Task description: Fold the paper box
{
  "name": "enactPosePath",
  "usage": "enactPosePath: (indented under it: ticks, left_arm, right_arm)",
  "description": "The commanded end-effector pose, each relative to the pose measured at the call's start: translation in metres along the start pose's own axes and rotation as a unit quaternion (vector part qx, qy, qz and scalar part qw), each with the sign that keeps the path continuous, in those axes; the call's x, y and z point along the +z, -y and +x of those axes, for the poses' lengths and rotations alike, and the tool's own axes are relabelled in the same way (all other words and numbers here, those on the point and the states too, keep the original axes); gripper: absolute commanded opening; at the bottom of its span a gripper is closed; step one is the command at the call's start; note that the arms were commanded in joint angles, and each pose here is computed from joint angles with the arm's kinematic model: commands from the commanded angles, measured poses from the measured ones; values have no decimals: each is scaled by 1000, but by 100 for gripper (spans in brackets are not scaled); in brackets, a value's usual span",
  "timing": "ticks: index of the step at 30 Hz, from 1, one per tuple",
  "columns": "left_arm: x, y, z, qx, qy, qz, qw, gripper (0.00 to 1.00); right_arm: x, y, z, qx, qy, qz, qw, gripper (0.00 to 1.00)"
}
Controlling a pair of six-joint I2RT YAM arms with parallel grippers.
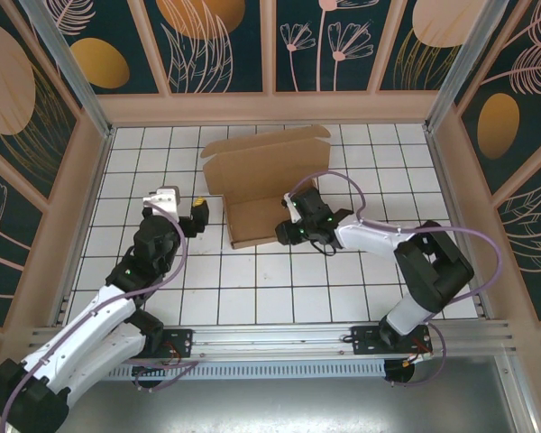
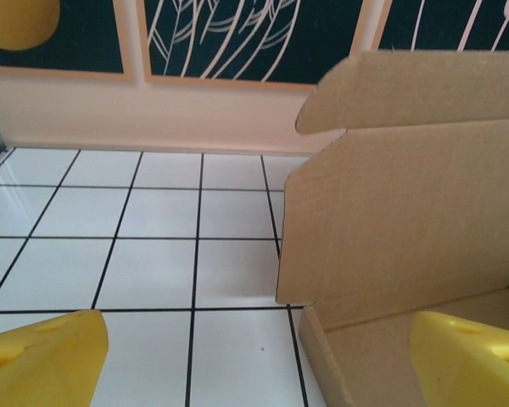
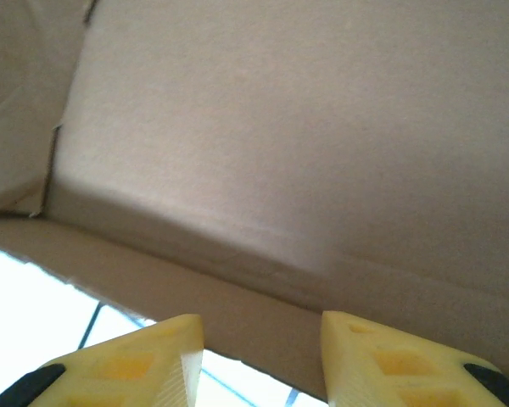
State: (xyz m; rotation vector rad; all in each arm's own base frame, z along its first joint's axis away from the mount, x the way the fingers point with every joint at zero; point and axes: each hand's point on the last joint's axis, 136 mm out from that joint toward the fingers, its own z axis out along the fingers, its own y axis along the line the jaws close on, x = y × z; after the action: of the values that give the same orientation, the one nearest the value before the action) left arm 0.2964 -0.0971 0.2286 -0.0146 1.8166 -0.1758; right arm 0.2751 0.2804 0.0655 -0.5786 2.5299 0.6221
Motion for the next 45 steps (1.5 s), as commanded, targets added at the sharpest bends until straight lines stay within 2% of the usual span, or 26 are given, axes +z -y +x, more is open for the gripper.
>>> enactPosePath:
  ticks: [1,3,6,9,12,14,19,30,38,42,45]
  left_arm:
    - [5,6,2,-8,-28,4,1000,89]
    - [10,12,8,-12,-43,16,999,86]
    - [16,21,22,-41,-75,31,996,80]
    - [25,36,48,-90,-128,54,986,77]
    - [38,37,72,-147,-162,35,975,71]
    - [49,40,80,-146,-174,29,973,67]
    - [77,42,100,-98,-216,0,971,64]
    - [114,46,147,-30,-291,-25,956,64]
    - [127,30,179,15,-337,-82,938,51]
    - [130,32,189,47,-358,-75,929,42]
    - [127,23,205,70,-384,-92,916,40]
  right_arm:
    - [-17,-28,21,21,-26,-73,997,42]
    - [-30,-32,16,19,-8,-81,996,43]
    - [-54,-24,-2,30,49,-62,996,47]
    - [-81,5,-24,68,117,-14,991,48]
    - [-101,40,-33,109,172,24,979,48]
    - [-107,65,-32,138,188,47,971,48]
    - [-97,101,-21,151,170,111,967,50]
    - [-72,118,-33,174,163,126,963,53]
    - [-63,121,-31,180,155,127,963,53]
    - [-62,121,-28,178,152,128,964,53]
    - [-60,121,-24,179,149,128,964,53]
